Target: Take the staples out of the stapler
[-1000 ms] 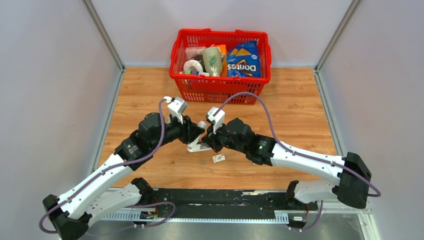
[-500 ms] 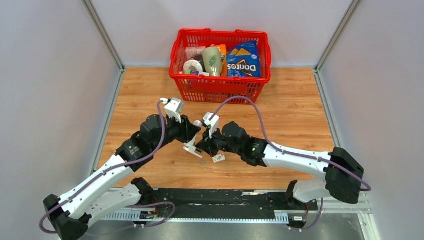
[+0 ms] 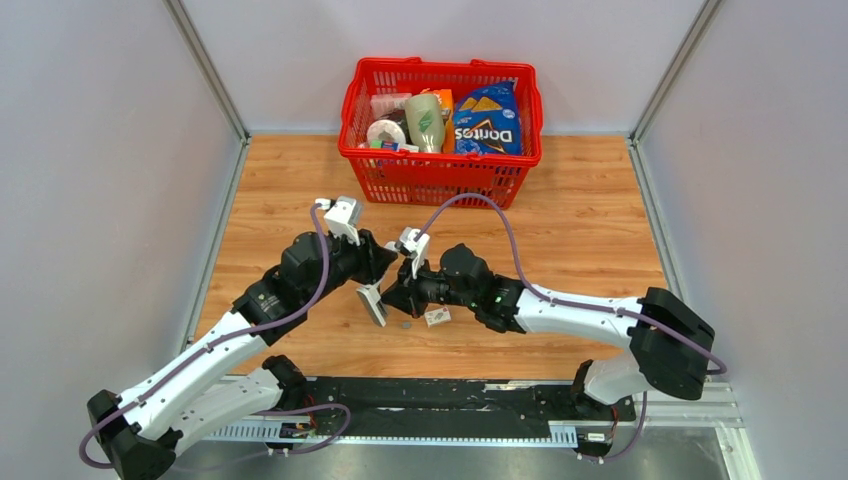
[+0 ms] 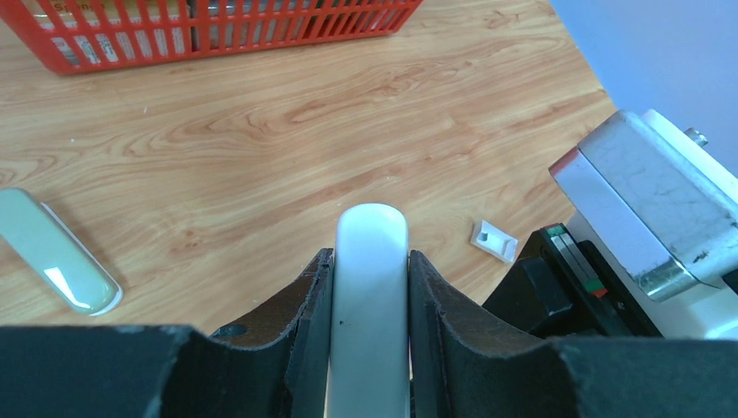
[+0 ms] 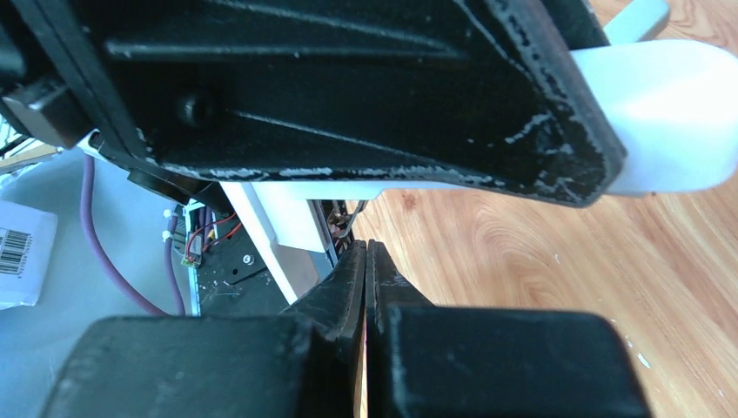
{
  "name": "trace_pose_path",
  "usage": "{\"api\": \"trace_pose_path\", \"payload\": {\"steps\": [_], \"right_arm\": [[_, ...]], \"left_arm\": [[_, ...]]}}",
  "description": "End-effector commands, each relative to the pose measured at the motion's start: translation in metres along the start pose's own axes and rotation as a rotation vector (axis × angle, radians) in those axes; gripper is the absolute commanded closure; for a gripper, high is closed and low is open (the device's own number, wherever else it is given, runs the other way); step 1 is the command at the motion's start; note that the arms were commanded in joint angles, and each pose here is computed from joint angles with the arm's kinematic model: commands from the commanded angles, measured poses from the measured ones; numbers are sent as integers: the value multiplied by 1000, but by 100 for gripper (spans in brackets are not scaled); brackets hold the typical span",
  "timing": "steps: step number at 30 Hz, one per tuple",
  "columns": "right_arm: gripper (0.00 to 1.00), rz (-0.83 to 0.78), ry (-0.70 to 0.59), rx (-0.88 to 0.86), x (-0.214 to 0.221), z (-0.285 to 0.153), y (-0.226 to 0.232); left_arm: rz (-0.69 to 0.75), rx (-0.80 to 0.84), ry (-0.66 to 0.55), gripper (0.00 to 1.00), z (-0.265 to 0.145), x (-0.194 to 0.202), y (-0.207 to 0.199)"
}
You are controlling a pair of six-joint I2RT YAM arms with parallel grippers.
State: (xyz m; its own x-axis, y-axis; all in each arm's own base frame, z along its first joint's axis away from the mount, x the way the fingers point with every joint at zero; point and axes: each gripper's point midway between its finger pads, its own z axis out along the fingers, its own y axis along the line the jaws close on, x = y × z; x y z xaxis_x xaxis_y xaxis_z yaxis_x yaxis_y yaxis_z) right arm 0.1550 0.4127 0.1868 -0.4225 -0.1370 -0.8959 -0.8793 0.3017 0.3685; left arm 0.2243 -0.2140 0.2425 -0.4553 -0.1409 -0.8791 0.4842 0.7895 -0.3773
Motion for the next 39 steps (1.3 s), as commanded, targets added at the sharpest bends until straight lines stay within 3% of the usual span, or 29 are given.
{"api": "trace_pose_path", "payload": {"steps": [1, 23, 39], "right_arm": [[100, 10, -44, -134, -10, 5, 25], [100, 135, -128, -355, -34, 8, 66], [100, 129, -161, -404, -53, 12, 76]], "left_arm": [[-34, 9, -134, 100, 0, -35, -7], [17, -90, -160, 100, 10, -29, 17], [42, -173, -150, 100, 27, -6, 40]]}}
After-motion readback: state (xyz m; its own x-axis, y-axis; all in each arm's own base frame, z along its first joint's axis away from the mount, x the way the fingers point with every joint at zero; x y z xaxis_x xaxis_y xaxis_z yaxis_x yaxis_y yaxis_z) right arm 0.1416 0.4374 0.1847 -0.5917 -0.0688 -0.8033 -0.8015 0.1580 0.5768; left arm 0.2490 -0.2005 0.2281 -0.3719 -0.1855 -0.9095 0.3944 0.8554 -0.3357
